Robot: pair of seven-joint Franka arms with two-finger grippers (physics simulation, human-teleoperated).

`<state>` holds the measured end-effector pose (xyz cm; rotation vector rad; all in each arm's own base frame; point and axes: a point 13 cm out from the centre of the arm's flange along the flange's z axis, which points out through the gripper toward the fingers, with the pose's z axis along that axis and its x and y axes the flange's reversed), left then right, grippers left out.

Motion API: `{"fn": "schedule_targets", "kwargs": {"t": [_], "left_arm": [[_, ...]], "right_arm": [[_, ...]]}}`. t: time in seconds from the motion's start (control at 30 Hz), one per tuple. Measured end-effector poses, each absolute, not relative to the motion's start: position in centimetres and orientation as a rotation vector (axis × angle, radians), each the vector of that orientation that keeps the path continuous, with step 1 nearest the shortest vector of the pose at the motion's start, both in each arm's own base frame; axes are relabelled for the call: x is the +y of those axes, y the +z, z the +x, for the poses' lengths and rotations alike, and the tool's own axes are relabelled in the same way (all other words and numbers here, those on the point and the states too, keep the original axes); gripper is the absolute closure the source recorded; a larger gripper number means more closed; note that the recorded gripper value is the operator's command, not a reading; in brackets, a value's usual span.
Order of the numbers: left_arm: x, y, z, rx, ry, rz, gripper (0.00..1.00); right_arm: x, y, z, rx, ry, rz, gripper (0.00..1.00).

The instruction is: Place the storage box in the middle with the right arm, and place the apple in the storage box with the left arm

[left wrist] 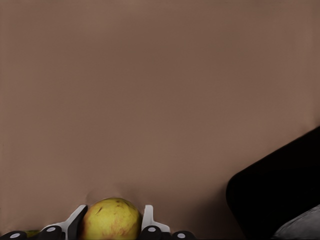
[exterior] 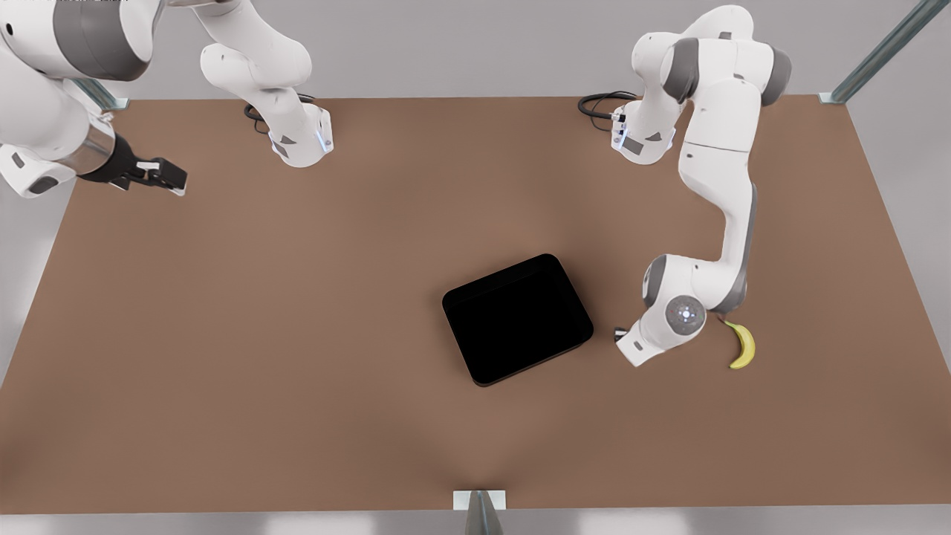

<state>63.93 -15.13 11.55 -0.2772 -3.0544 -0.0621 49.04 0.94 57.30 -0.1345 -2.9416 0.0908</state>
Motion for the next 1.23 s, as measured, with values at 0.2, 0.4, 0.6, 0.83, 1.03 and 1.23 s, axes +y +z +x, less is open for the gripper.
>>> {"fn": "schedule_targets", "kwargs": {"t": [0.2,0.4,0.6,0.83,1.03,1.23], "left_arm": [[-41.0,21.4,55.9,-2.978,0.044,-0.507,0.45],[-44.9,16.0,52.1,-2.861,-0.002,-0.305,0.45],[-44.1,15.0,53.5,-2.890,-0.016,-0.087,0.28],[-40.9,19.2,57.3,-2.954,0.002,0.144,0.00],[-19.5,48.0,62.3,-3.120,-0.094,0.454,0.00],[-13.5,54.4,55.1,-3.076,-0.088,0.236,0.00]], "right_arm": [[0.5,57.2,49.1,-2.939,0.090,-0.144,0.00],[0.8,57.1,49.1,-2.938,0.090,-0.133,0.00],[0.7,57.0,49.2,-2.936,0.090,-0.134,0.00],[0.4,57.0,49.2,-2.935,0.090,-0.140,0.00],[0.2,57.0,49.2,-2.937,0.089,-0.145,0.00],[0.2,57.2,49.2,-2.941,0.089,-0.144,0.00]]}}
